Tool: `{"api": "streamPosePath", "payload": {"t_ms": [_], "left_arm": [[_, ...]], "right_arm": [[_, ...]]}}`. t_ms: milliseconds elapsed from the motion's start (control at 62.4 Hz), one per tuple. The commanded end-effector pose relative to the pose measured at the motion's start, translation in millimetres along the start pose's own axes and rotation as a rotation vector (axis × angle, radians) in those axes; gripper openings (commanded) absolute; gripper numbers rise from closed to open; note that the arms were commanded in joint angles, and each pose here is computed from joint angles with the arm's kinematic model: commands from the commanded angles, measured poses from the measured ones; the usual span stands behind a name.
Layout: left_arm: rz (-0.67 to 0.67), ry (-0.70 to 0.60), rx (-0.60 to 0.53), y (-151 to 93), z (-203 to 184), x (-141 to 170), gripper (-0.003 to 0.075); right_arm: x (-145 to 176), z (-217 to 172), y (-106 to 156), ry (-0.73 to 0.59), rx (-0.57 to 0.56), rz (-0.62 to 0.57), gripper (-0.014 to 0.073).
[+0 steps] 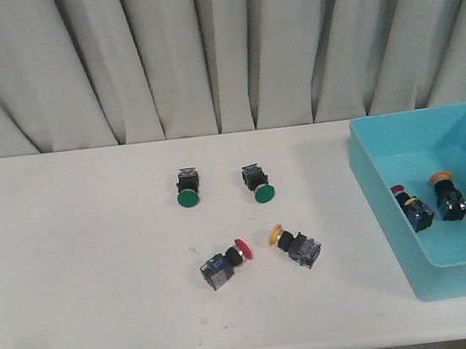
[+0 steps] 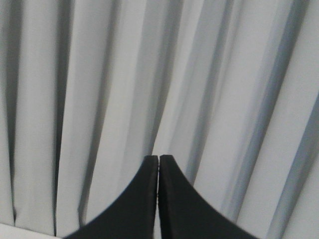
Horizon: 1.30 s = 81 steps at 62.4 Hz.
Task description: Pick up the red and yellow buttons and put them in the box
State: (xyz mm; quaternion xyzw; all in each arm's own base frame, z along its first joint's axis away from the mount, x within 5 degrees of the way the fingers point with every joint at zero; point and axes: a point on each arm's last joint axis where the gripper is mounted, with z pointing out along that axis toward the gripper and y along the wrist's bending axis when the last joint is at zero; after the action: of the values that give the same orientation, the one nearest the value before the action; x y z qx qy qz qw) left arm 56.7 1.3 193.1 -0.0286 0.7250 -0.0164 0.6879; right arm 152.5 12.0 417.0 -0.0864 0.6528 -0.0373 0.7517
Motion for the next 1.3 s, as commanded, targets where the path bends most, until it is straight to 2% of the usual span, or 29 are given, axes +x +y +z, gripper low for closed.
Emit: {"api": "streamPosePath", "payload": {"t_ms": [0,160,273,449,689,754,1283], "left_arm": [[-0.011,-0.037,0.01,0,1,8,-0.0006],[-0.011,-0.037,0.01,0,1,8,-0.0006],[-0.011,-0.037,0.01,0,1,8,-0.0006],[-0.011,-0.037,0.01,0,1,8,-0.0006],[-0.011,-0.037,0.01,0,1,8,-0.0006],[-0.011,-0.037,0.01,0,1,8,-0.0006],[-0.011,-0.037,0.01,0,1,8,-0.0006]], "right_arm": [[-2,-3,-3,-0.11,0.046,0.007,-0.0003],[41,-20,5,-0.061,0.038,0.022,-0.0003],[79,-49,12,-0.018,0.03,0.048,-0.0003],[130,-90,22,-0.02,0.029,0.051,-0.0003],[188,-115,33,0.009,0.025,0.089,-0.0003],[193,-118,34,0.036,0.015,0.118,-0.0003],[193,-121,35,0.03,0.004,0.071,-0.0003]]}}
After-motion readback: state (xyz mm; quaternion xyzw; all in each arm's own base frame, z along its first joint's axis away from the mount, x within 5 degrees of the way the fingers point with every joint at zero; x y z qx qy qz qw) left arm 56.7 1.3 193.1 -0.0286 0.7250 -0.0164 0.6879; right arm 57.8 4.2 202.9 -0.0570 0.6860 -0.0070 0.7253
